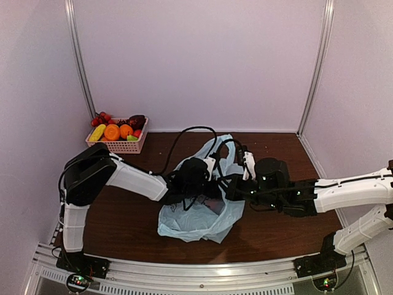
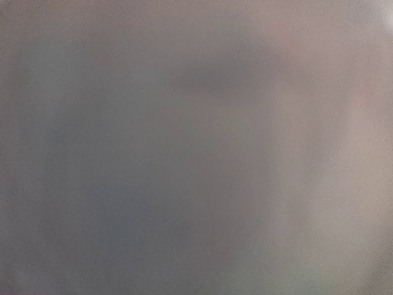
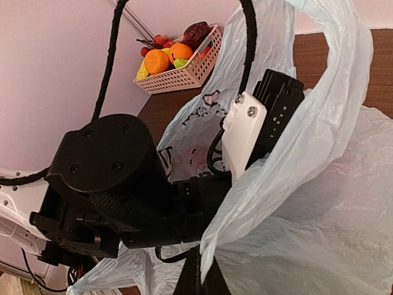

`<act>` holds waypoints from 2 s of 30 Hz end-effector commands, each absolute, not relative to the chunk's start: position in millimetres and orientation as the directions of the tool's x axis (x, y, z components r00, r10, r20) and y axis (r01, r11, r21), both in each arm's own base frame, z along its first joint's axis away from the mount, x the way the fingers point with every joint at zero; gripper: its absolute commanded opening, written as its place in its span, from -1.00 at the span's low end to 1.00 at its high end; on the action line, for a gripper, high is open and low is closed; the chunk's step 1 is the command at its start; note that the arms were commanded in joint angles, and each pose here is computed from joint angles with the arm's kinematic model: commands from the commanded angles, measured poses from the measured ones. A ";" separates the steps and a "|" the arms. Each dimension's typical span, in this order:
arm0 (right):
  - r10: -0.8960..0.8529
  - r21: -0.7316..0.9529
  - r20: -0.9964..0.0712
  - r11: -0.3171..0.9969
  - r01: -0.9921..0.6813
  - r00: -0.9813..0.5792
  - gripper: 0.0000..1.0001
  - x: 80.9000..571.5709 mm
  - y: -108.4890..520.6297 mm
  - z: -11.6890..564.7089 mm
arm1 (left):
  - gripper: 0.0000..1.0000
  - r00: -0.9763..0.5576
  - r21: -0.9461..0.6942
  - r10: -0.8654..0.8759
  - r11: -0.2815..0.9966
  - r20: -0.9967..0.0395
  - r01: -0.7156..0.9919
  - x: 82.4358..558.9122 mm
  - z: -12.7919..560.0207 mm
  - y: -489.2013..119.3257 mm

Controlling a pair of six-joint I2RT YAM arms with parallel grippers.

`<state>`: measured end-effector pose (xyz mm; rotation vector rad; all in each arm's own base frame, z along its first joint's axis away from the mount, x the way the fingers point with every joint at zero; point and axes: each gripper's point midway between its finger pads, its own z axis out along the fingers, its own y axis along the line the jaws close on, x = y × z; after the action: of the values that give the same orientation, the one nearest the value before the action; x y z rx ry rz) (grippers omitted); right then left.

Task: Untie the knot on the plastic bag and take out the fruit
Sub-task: Reach into the gripper of the takeout bag.

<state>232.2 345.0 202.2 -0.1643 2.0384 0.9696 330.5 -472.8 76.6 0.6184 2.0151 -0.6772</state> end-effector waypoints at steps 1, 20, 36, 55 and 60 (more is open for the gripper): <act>0.232 0.589 -0.746 0.667 -0.456 -0.624 -1.00 232.0 352.6 212.3 | 0.21 -0.463 -0.189 0.194 0.729 -0.865 0.658 337.3 64.9 -477.1; 0.305 0.567 -0.768 0.733 -0.375 -0.564 -1.00 240.8 317.1 217.1 | -0.33 -0.414 -0.228 0.156 0.638 -0.897 0.736 300.1 136.6 -458.2; 0.307 0.554 -0.772 0.754 -0.352 -0.557 -1.00 244.2 307.0 211.3 | -0.35 -0.457 -0.334 0.141 0.504 -0.878 0.797 218.7 195.5 -399.3; 0.301 0.514 -0.769 0.815 -0.266 -0.564 -1.00 240.5 276.3 181.6 | -0.20 -0.495 -0.334 0.217 0.512 -0.841 0.791 253.7 147.6 -465.6; 0.339 0.554 -0.765 0.780 -0.291 -0.547 -1.00 243.9 286.9 197.7 | 0.02 -0.494 -0.285 0.221 0.597 -0.841 0.750 276.7 120.3 -469.8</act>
<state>235.2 279.6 172.5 -0.0113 2.0638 0.7534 257.6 -458.7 116.7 0.8118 2.0771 -0.8893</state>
